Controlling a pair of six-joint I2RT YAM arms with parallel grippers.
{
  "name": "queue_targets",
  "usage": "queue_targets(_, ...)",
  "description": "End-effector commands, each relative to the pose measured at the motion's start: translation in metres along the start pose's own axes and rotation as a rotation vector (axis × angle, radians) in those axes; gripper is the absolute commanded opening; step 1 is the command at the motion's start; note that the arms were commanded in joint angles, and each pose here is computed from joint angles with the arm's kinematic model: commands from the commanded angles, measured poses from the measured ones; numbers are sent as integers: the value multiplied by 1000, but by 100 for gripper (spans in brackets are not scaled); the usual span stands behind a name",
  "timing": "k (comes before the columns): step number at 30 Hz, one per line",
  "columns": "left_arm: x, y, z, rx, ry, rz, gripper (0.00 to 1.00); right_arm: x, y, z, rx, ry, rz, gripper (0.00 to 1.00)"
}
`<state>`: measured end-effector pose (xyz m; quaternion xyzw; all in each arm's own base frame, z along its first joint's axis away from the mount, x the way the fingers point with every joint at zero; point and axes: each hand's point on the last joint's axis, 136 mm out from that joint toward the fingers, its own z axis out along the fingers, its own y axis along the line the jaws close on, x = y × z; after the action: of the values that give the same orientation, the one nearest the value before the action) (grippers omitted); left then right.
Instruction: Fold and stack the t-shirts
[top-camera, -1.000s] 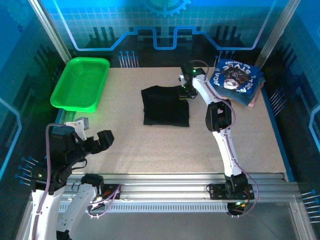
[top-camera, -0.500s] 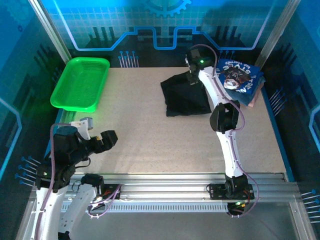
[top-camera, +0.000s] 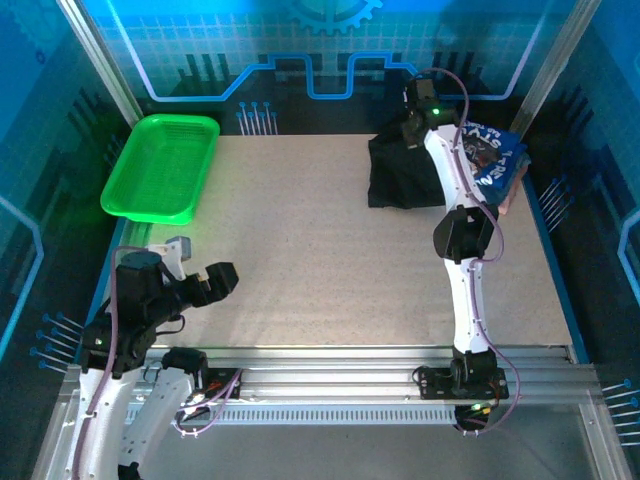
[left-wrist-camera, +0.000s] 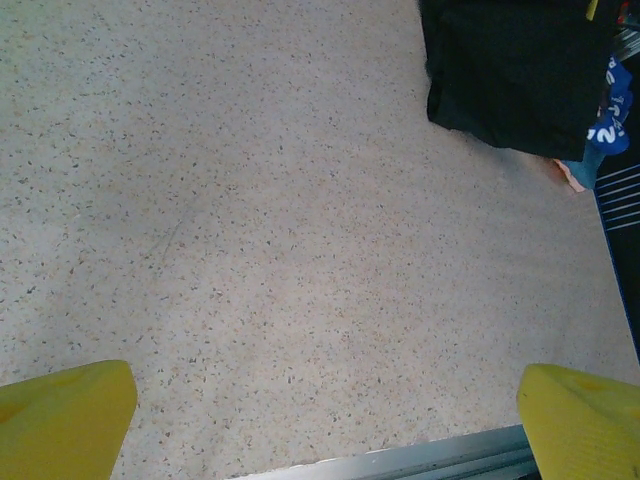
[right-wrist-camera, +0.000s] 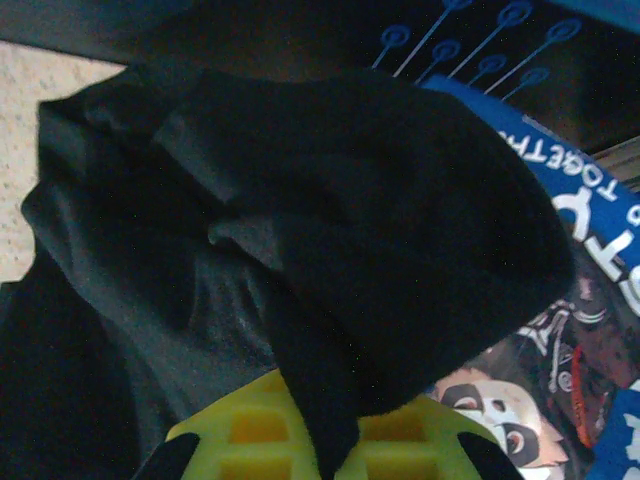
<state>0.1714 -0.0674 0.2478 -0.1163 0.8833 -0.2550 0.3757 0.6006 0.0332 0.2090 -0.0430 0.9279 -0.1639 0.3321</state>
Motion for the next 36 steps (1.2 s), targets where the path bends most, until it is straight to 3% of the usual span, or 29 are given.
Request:
queue_targets(1, 0, 0, 2, 7, -3, 4, 99, -47, -43, -51, 51, -180, 104, 0)
queue_targets(13, 3, 7, 5, -19, -4, -6, 99, -70, -124, -67, 110, -318, 357, 0)
queue_targets(20, 3, 9, 6, -26, -1, -10, 99, -57, -175, -52, 149, -313, 459, 0)
queue_targets(25, 3, 11, 9, -38, 10, -17, 99, -50, -194, -35, 163, -303, 460, 0)
queue_targets(36, 5, 15, 12, -65, 31, -28, 99, -63, -194, -31, 277, -338, 338, 0)
